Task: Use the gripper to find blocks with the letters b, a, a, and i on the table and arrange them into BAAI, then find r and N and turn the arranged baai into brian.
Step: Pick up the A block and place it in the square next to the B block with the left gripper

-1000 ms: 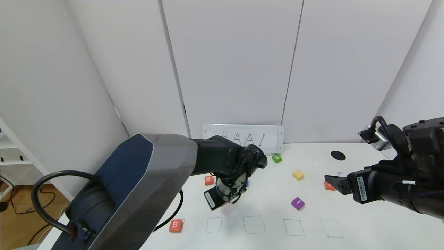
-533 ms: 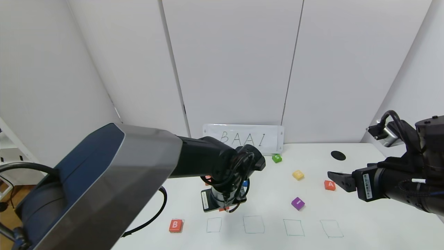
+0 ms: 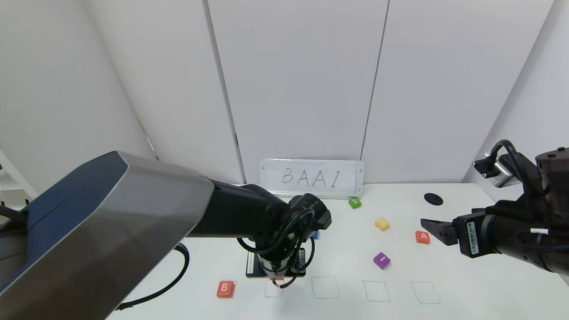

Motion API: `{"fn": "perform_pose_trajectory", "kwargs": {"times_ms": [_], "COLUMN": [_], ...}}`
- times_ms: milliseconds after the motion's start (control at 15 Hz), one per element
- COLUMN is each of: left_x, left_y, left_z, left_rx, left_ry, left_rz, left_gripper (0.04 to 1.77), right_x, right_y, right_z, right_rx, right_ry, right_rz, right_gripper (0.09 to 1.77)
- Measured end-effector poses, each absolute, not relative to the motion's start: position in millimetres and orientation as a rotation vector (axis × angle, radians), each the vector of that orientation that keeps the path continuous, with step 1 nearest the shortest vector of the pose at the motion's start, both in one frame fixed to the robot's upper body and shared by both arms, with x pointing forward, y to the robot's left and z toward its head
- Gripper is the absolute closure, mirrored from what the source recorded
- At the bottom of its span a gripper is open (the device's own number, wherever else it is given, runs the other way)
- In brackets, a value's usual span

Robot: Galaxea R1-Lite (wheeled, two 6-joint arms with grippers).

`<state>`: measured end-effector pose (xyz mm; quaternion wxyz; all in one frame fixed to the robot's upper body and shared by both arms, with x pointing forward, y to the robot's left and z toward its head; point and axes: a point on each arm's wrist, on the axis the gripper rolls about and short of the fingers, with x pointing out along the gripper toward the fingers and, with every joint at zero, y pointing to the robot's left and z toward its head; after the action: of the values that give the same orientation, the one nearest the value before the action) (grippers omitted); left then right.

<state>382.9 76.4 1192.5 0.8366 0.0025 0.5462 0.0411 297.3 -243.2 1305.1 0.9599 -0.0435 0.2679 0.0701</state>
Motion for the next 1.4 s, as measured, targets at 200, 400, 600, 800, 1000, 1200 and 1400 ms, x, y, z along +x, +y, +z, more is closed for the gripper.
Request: {"fn": "perform_pose_trajectory", "kwargs": {"times_ms": [200, 400, 600, 800, 1000, 1200, 1400], "left_x": [379, 375, 370, 365, 362, 364, 363], "left_y": [80, 85, 89, 92, 96, 94, 95], "left_z": [1187, 1175, 1166, 1164, 1158, 1153, 1147], "left_rx": [0.013, 0.017, 0.010, 0.018, 0.024, -0.016, -0.016], "left_ry": [1.149, 1.128, 1.107, 1.117, 1.136, 1.112, 1.116], "left_rz": [0.031, 0.000, -0.026, -0.023, -0.012, -0.041, -0.045], "left_gripper": [1.31, 1.31, 1.31, 1.31, 1.31, 1.31, 1.31], "right_x": [297, 298, 298, 298, 298, 298, 298], "right_y": [-243, -243, -243, -241, -241, -240, -239], "right_z": [1305, 1304, 1303, 1301, 1300, 1299, 1298], "right_rx": [-0.089, -0.092, -0.092, -0.095, -0.098, -0.100, -0.103], "right_ry": [0.543, 0.549, 0.552, 0.557, 0.562, 0.565, 0.569], "right_rz": [0.142, 0.140, 0.140, 0.144, 0.146, 0.150, 0.153], "right_gripper": [0.15, 0.15, 0.15, 0.15, 0.15, 0.15, 0.15]}}
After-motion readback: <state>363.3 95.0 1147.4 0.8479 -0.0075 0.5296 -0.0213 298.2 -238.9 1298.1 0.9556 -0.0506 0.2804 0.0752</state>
